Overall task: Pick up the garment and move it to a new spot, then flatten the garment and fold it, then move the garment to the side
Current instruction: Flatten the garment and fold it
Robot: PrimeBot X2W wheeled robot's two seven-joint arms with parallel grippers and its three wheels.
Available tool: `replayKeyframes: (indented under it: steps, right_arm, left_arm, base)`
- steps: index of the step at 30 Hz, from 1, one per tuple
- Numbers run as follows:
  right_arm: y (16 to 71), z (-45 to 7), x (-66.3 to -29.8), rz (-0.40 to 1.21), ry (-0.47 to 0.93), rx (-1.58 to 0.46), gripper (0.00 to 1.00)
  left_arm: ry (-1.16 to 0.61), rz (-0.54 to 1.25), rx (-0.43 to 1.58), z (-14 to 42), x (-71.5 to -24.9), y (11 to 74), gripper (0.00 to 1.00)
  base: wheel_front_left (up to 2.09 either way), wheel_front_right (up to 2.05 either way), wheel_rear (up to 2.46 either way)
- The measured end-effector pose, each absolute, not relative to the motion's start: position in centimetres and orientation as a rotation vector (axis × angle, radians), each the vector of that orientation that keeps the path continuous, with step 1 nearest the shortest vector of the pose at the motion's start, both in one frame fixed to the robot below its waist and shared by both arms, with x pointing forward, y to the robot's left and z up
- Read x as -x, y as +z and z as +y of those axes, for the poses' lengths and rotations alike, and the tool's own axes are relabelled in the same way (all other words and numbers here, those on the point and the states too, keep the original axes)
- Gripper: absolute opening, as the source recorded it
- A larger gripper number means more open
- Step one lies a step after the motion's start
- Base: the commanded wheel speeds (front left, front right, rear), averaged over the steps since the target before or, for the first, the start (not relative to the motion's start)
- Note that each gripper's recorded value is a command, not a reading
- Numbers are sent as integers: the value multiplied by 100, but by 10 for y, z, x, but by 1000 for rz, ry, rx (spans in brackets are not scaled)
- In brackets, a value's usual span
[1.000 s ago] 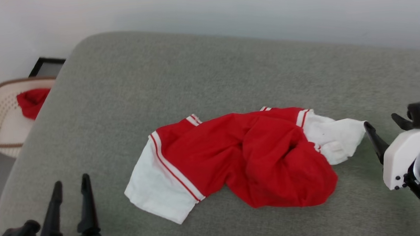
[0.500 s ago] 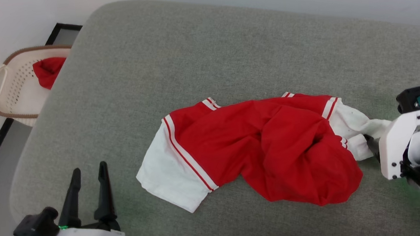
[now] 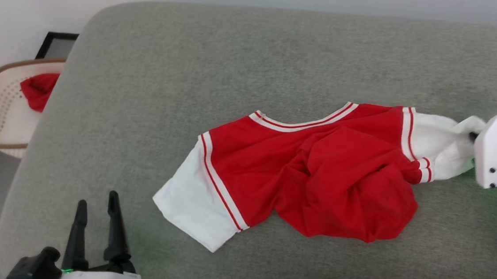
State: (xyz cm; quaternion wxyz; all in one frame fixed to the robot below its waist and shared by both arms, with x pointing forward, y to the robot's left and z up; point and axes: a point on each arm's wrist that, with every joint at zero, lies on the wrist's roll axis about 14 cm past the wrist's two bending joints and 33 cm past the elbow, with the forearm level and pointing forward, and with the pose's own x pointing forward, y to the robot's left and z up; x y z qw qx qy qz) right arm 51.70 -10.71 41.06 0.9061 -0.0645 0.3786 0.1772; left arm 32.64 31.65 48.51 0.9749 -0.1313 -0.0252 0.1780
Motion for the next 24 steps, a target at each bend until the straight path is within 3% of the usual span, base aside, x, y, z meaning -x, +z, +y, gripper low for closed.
replayKeyframes:
  steps: [8,17,18,19,21,24]
  right_arm:
    - [433,-174,-513,727,216,122,0]
    - [427,-241,-475,775,54,91,0]
    - [424,-244,-471,782,45,85,11]
    - [421,-247,-466,792,38,83,29]
    - [418,-247,-460,791,30,62,100]
    - [419,-248,-456,789,25,55,100]
  left_arm:
    - [295,-50,264,303,-338,486,100]
    - [216,-44,271,284,-352,486,100]
    - [209,-42,272,282,-353,485,100]
    - [203,-39,273,281,-354,485,100]
    - [183,-27,273,277,-356,482,100]
    - [165,-25,271,274,-357,482,100]
  base:
    - [0,0,0]
    - [0,0,0]
    - [0,0,0]
    - [0,0,0]
    - [0,0,0]
    - [0,0,0]
